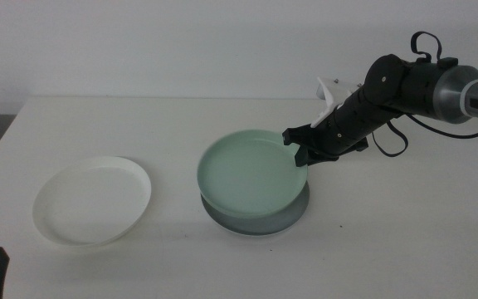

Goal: Stack the three bowls on top of each other.

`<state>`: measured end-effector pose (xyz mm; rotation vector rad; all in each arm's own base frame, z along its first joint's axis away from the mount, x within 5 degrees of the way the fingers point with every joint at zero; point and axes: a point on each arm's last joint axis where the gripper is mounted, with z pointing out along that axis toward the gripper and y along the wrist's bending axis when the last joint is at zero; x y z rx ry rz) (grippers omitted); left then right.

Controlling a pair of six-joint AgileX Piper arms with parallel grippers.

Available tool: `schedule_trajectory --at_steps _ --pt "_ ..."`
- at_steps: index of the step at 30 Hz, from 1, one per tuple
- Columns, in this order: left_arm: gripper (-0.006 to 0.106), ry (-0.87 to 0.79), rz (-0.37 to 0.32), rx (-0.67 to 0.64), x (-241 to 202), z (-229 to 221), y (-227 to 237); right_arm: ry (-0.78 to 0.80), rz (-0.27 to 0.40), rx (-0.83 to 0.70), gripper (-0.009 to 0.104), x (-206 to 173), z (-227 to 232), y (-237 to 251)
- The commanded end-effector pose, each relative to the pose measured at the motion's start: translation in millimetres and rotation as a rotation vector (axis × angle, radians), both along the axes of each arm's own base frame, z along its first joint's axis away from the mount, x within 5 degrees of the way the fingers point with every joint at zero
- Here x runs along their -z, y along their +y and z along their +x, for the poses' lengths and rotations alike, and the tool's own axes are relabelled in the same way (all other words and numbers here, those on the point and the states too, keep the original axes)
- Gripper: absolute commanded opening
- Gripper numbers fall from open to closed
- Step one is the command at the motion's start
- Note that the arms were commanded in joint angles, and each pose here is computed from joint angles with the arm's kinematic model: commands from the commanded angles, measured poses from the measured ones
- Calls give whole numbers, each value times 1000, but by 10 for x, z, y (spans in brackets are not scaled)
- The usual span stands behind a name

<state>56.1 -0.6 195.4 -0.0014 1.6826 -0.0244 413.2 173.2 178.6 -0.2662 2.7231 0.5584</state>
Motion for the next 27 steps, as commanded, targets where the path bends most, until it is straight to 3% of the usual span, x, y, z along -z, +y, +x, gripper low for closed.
schedule_trajectory --at_steps 1,4,9,12,20,25,27 --pt "94 -16 -7 -1 -12 -1 0 -15 -8 -8 7 -18 -5 7" --pt "94 -16 -7 -1 -12 -1 0 -15 -12 -14 26 -17 -7 6" --pt "94 -16 -7 -1 -12 -1 0 -23 -19 -73 75 -149 -42 -1" --pt "94 -16 -7 -1 -12 -1 0 -83 -26 -112 89 -535 -104 -65" --pt "94 -16 -7 -1 -12 -1 0 -415 18 -227 89 -2089 -922 -352" --pt "94 -16 -7 -1 -12 -1 0 -557 148 -351 89 -2381 -1840 -520" --pt "94 -16 -7 -1 -12 -1 0 -642 163 -338 89 -2392 -2166 -632"
